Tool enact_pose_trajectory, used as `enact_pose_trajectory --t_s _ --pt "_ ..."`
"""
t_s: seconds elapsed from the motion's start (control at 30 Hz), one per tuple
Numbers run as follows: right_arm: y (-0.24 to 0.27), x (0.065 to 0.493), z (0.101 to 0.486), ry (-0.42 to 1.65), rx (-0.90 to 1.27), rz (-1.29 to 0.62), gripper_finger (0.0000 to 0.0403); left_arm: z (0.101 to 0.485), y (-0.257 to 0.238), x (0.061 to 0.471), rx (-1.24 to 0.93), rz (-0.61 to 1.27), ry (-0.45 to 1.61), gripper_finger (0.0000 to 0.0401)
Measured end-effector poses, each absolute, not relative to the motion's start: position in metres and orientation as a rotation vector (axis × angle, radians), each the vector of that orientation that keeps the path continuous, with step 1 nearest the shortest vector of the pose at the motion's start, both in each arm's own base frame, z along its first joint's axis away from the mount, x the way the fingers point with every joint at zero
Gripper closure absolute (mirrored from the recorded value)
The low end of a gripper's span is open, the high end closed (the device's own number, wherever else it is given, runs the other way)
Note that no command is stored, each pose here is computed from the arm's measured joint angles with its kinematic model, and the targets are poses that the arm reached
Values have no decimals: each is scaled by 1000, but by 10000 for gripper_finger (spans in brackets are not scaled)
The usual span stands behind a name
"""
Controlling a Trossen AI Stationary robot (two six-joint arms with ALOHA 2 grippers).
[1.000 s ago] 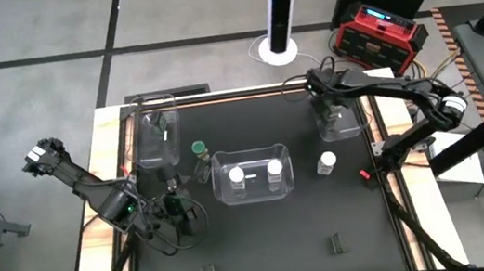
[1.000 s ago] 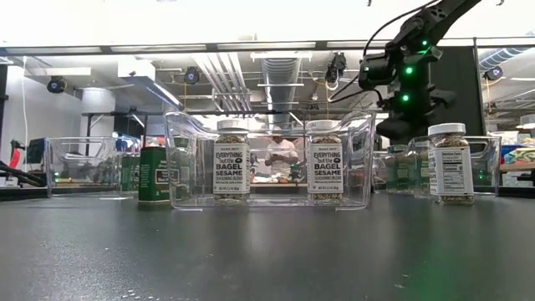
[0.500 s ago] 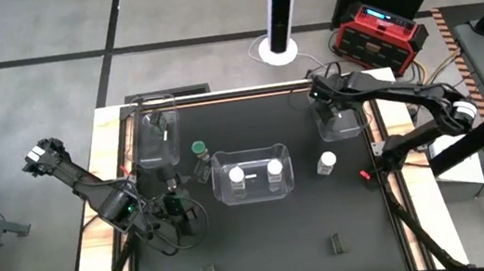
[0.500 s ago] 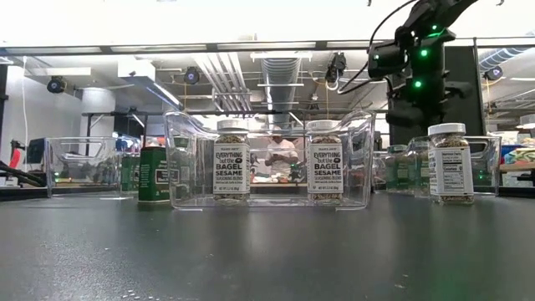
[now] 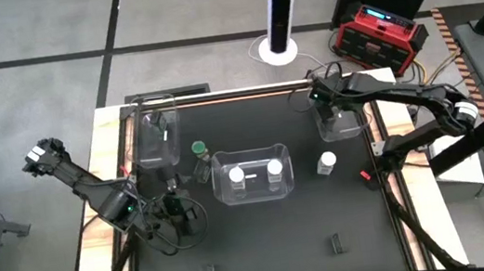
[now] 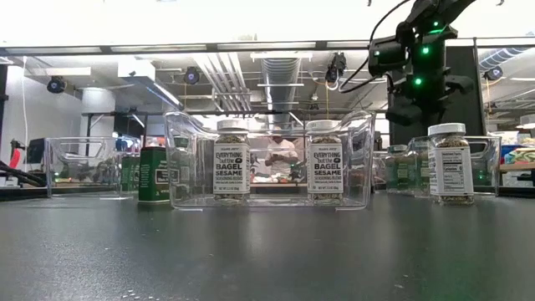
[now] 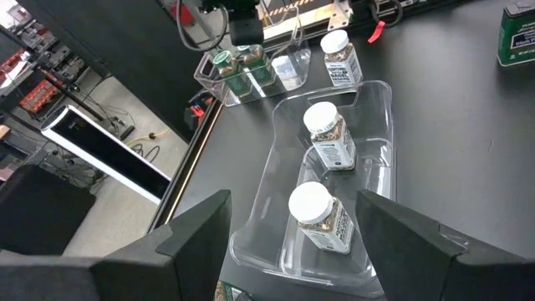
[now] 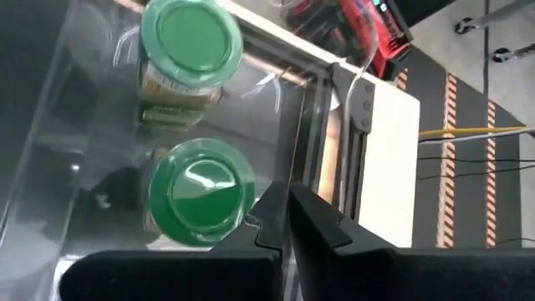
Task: Sort spices by type
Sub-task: Put the green seasoning bottle into the top right transparent bin
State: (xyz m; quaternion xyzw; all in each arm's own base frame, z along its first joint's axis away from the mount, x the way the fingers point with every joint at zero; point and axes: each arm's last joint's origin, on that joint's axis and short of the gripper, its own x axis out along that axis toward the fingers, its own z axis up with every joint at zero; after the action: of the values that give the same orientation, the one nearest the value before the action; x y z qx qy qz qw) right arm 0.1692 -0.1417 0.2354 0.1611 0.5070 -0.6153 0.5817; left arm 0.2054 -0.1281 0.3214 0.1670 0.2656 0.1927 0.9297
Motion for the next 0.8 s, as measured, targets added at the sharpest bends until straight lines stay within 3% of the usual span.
enact_pose_trajectory --t_s 0.8 --pt "-142 170 212 1169 420 -1398 394 321 -128 205 343 395 545 160"
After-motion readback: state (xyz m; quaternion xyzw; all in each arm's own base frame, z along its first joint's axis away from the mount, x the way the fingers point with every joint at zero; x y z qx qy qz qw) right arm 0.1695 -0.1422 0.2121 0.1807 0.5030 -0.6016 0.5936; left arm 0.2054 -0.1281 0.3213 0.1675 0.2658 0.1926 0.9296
